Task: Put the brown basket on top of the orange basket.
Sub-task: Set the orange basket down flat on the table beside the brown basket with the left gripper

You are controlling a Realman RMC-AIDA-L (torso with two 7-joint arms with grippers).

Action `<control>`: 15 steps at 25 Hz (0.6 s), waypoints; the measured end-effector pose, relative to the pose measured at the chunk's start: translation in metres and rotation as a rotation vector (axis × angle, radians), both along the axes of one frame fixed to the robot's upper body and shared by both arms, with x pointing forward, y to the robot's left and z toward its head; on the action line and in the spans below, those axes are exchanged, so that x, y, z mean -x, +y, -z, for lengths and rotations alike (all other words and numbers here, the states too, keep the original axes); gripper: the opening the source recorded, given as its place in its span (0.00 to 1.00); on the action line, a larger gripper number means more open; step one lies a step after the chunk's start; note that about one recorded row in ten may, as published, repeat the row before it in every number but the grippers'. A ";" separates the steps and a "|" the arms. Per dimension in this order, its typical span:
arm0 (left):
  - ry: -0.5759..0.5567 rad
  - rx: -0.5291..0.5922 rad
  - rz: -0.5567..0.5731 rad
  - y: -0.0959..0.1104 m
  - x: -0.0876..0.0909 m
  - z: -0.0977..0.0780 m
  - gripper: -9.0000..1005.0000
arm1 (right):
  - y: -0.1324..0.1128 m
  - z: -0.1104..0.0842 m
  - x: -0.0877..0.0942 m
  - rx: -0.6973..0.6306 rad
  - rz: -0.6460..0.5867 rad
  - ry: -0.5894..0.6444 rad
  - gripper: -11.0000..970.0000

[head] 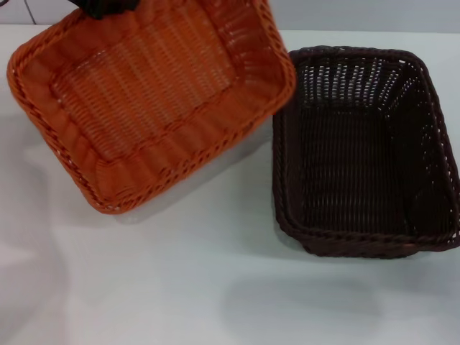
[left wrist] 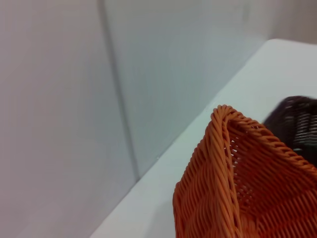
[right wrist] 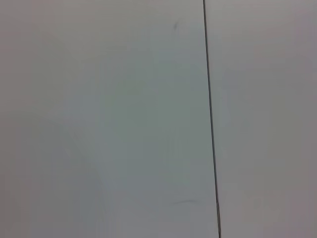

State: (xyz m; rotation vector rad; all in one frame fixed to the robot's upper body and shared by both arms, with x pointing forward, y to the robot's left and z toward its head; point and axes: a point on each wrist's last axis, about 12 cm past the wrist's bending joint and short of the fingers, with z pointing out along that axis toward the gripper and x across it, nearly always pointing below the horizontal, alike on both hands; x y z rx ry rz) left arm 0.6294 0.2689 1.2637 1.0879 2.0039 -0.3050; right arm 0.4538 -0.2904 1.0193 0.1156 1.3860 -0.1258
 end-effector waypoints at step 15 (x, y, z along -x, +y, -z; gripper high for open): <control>-0.028 -0.049 0.346 -0.036 -0.008 0.024 0.17 | 0.004 0.001 0.000 0.000 -0.015 0.004 0.79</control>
